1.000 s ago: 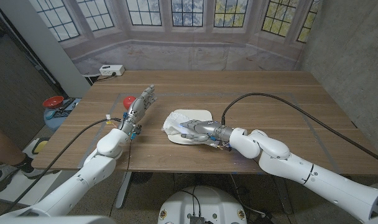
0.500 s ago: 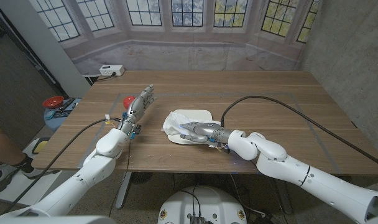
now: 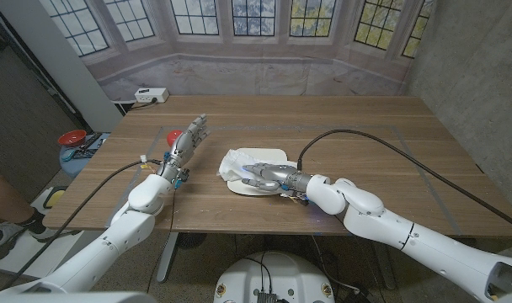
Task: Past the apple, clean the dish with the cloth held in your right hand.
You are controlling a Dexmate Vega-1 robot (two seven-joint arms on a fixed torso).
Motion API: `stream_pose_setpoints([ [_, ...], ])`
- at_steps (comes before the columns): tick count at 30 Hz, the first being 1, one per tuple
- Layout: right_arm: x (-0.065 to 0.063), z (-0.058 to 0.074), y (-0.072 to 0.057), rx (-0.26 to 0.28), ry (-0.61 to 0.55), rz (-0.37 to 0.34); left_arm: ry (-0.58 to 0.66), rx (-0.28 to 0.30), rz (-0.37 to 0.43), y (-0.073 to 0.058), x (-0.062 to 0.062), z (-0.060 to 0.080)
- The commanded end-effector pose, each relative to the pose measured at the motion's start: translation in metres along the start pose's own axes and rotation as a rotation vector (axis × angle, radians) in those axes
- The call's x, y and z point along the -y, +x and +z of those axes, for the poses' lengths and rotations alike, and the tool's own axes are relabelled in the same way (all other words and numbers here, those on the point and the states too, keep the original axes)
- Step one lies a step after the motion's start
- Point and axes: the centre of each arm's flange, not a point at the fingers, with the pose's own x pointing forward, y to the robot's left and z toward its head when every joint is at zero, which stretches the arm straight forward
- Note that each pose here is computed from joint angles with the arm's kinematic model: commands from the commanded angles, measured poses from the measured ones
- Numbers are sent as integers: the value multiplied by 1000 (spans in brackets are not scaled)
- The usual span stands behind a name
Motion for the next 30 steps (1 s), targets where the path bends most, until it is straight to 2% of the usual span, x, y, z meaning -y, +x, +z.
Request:
stream_pose_setpoints([
  [1,2,-4,15,7,23,-3,0,-4,5,0,-6,-1],
  [16,16,-18,37,0,13,-32,1,-10,-2,8,-10,-2],
  [30,27,-35,44,-7,25,-37,6,-13,-1,13,-7,0],
])
